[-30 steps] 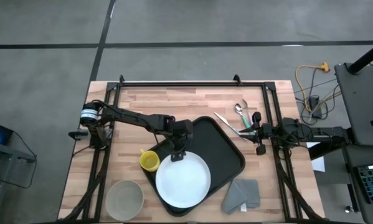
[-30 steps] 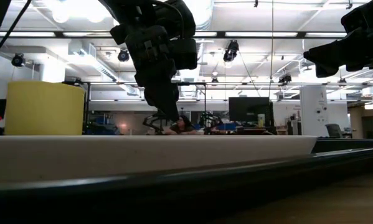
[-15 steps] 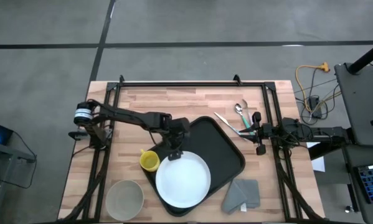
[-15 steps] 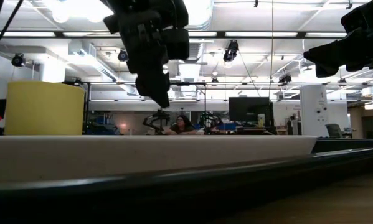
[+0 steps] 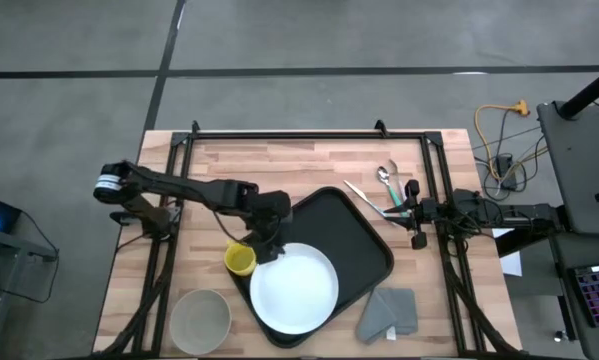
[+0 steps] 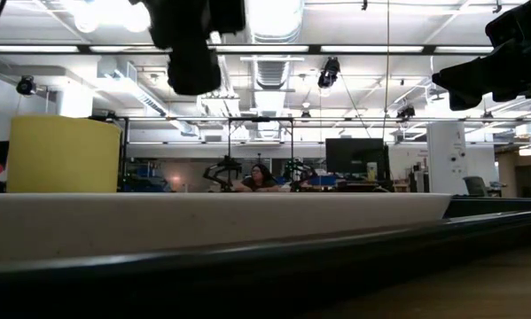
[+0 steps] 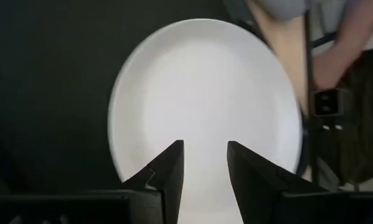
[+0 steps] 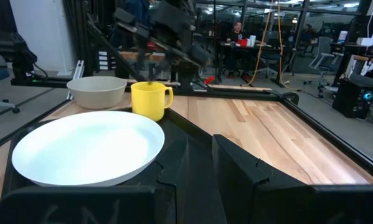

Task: Set up tray
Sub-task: Put the gray bowl on the white plate

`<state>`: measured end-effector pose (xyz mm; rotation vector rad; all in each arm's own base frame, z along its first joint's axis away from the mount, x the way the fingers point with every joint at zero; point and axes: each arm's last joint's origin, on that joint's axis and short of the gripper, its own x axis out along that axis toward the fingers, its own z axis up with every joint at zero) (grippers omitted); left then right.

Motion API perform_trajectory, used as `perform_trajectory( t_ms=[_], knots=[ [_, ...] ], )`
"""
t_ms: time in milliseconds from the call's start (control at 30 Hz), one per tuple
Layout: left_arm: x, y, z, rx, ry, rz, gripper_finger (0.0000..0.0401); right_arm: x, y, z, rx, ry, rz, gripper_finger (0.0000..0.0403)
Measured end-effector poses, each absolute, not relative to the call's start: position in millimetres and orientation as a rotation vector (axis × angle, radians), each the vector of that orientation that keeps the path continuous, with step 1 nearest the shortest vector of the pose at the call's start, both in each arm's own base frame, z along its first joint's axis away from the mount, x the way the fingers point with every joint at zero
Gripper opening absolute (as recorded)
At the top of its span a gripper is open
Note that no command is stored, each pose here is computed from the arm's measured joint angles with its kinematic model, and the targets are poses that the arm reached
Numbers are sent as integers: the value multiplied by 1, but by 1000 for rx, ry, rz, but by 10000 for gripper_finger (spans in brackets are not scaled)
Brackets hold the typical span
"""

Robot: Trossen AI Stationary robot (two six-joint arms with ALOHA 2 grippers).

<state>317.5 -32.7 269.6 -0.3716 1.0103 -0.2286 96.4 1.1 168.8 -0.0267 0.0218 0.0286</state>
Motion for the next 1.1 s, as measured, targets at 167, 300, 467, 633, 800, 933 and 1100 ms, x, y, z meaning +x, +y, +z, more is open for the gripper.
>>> perform_trajectory(
  t_ms=[167,300,467,633,800,933,1100],
  knots=[
    [309,-55,278,-364,1008,-282,107,96,1,169,-27,22,29,68],
    [305,-73,278,-346,1026,-320,107,96,1,169,-26,22,29,68],
    [299,-93,277,-312,1045,-379,107,96,1,169,-27,22,29,68],
    [292,-113,277,-285,1060,-434,107,96,1,169,-27,22,29,68],
    [285,-127,277,-280,1083,-463,107,96,1,169,-27,22,29,68],
    [280,-134,276,-263,1103,-484,107,96,1,169,-27,22,29,68],
    [275,-139,273,-252,1144,-487,107,96,1,169,-27,22,29,68]
  ],
)
